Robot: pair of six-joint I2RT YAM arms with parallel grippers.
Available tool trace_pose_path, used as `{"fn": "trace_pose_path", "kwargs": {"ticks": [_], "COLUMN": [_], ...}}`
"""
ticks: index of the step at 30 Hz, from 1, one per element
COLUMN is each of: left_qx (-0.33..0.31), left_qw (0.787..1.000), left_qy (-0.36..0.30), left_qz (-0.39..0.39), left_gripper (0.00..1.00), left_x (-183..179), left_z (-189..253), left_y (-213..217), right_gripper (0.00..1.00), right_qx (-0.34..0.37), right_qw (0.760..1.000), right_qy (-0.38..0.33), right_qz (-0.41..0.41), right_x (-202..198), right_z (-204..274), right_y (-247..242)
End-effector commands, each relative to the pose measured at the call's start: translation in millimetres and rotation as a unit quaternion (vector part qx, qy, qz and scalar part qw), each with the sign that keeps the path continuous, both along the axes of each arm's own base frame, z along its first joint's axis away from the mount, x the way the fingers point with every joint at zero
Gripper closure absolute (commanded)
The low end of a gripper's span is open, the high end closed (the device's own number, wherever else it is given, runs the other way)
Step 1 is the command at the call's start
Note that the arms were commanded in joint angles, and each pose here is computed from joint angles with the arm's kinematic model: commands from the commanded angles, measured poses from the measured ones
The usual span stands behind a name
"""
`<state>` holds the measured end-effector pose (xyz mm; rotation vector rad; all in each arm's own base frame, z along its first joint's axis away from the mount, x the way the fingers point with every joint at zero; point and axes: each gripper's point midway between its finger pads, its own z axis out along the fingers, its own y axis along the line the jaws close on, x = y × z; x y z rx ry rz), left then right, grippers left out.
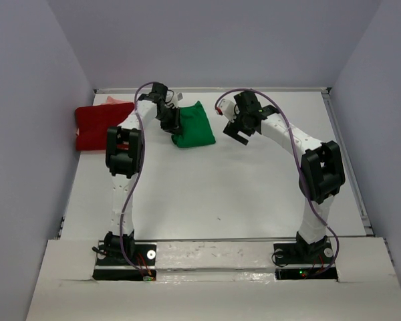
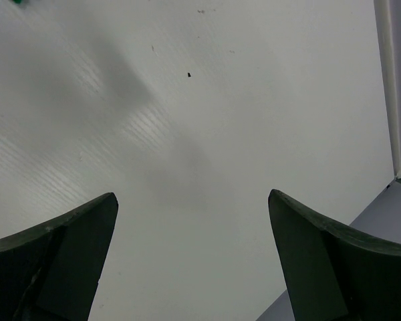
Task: Fold and stack the t-shirts
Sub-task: Put the neatly folded tshirt into the corner of the board with the left arm
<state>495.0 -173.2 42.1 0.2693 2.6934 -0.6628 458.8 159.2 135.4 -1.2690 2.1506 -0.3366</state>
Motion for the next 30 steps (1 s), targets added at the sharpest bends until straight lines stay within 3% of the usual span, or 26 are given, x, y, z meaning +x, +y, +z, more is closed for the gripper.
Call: {"fn": "trace_pose_path", "kwargs": {"ticks": [1, 4, 10, 13, 14, 20, 25, 30], "left_qx": [-0.015, -0.008, 0.013, 0.026, 0.025, -0.002, -0.006, -0.047], "left_qw": [1.000, 0.999, 0.998, 0.996, 0.996, 0.997, 0.996, 0.997], "left_qy": [-0.013, -0.034, -0.052, -0.057, -0.062, -0.065, -0.076, -0.043], "left_qz": [-0.003, 0.008, 0.042, 0.058, 0.067, 0.051, 0.056, 0.048], "left_gripper": [1.00, 1.00, 0.68, 0.57, 0.47, 0.19, 0.16, 0.17], "left_x": [2, 4, 1, -2, -2, -10, -10, -12], "left_z": [23, 44, 72, 81, 87, 100, 99, 77], "left_y": [-12, 0, 44, 62, 70, 79, 83, 70], "right_gripper": [0.00, 0.00, 0.00, 0.00, 0.00, 0.00, 0.00, 0.00], "right_qx": [0.007, 0.012, 0.033, 0.036, 0.037, 0.031, 0.032, 0.025], "right_qw": [1.000, 1.000, 0.999, 0.999, 0.999, 0.999, 0.999, 1.000], "right_qy": [-0.028, -0.026, -0.015, -0.012, -0.011, -0.007, -0.008, -0.006], "right_qz": [-0.004, -0.001, 0.007, 0.008, 0.008, 0.012, 0.010, 0.007], "right_x": [4, 4, 10, 13, 14, 16, 16, 12], "right_z": [25, 25, 26, 25, 24, 19, 22, 20], "right_y": [-3, -1, 11, 15, 15, 20, 20, 16]}}
